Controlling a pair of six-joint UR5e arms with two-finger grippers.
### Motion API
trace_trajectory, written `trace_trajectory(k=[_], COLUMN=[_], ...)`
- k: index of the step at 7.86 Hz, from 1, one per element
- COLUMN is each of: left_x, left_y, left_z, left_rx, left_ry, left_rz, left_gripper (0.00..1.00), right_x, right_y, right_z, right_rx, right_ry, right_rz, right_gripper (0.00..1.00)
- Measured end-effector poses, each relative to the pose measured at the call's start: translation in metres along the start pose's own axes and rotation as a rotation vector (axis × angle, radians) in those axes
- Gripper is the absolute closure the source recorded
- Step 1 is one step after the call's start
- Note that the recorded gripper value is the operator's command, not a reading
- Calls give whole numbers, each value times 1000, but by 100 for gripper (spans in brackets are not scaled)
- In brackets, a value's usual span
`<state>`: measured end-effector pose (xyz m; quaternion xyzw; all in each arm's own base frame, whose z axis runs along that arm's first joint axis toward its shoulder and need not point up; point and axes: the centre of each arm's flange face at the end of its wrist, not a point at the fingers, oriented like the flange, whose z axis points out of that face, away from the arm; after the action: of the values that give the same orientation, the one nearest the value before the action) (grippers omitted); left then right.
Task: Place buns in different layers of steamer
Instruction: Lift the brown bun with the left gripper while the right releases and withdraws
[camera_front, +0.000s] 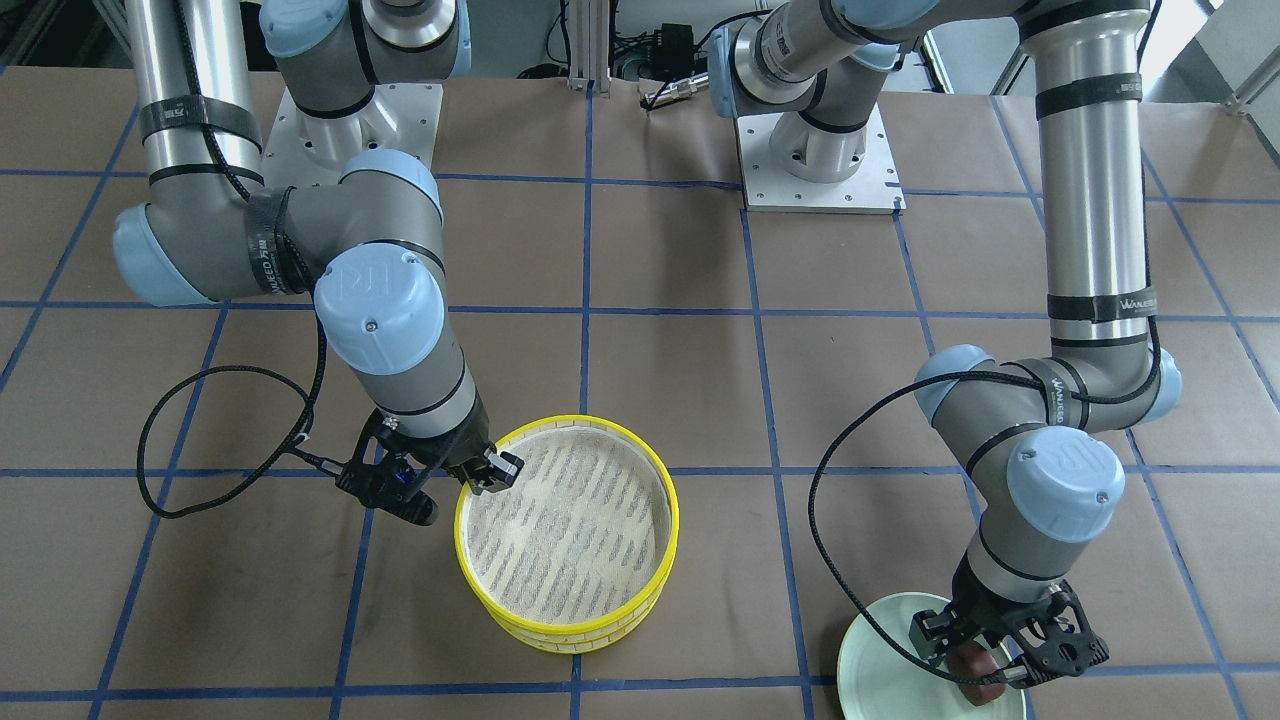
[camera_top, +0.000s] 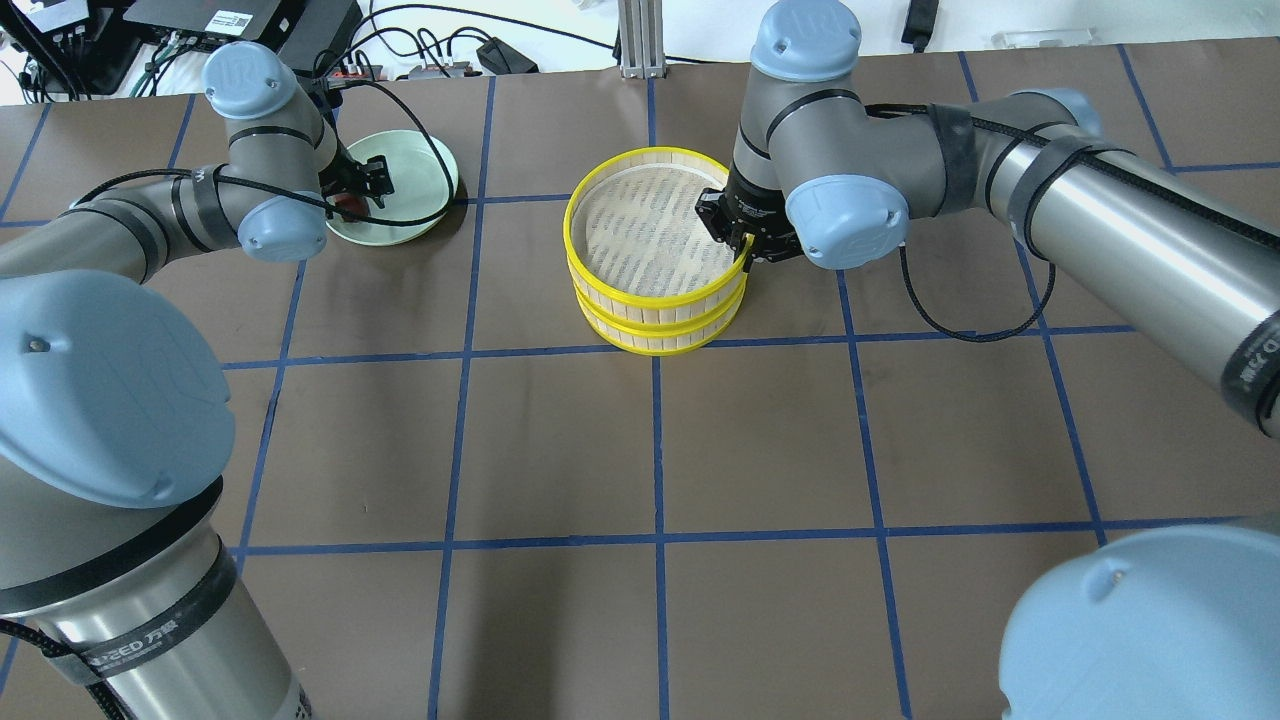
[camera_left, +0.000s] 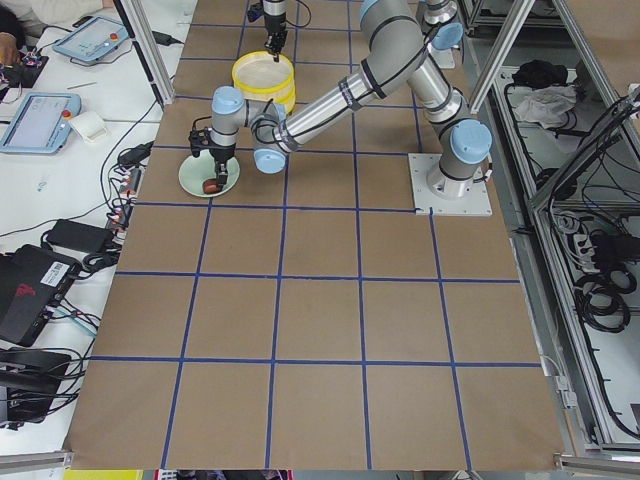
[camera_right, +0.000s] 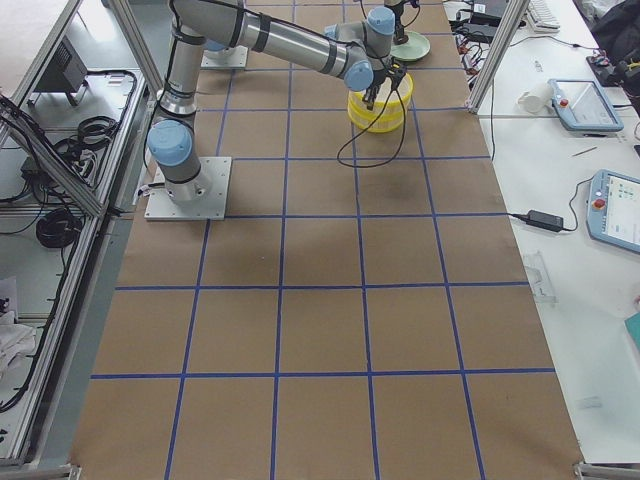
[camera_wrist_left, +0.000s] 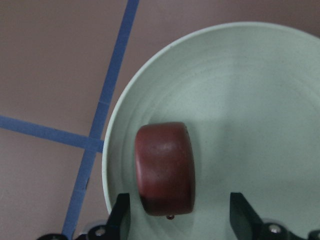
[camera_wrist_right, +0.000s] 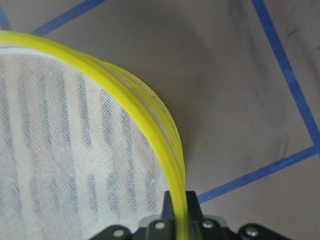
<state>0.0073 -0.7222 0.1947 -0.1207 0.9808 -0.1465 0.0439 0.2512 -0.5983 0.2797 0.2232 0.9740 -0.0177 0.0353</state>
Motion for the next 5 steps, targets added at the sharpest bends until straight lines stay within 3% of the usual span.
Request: trace_trajectory(k=[5], left_x=[-1], left_y=[-11], left_z=[4], left_rx=[12], left_ry=[4], left_rz=[0], left_gripper=[26], right_x=[0], right_y=[2], right_z=[3], right_rx=[-1], right_ry=[11], right_rz=[-3], right_gripper=[18])
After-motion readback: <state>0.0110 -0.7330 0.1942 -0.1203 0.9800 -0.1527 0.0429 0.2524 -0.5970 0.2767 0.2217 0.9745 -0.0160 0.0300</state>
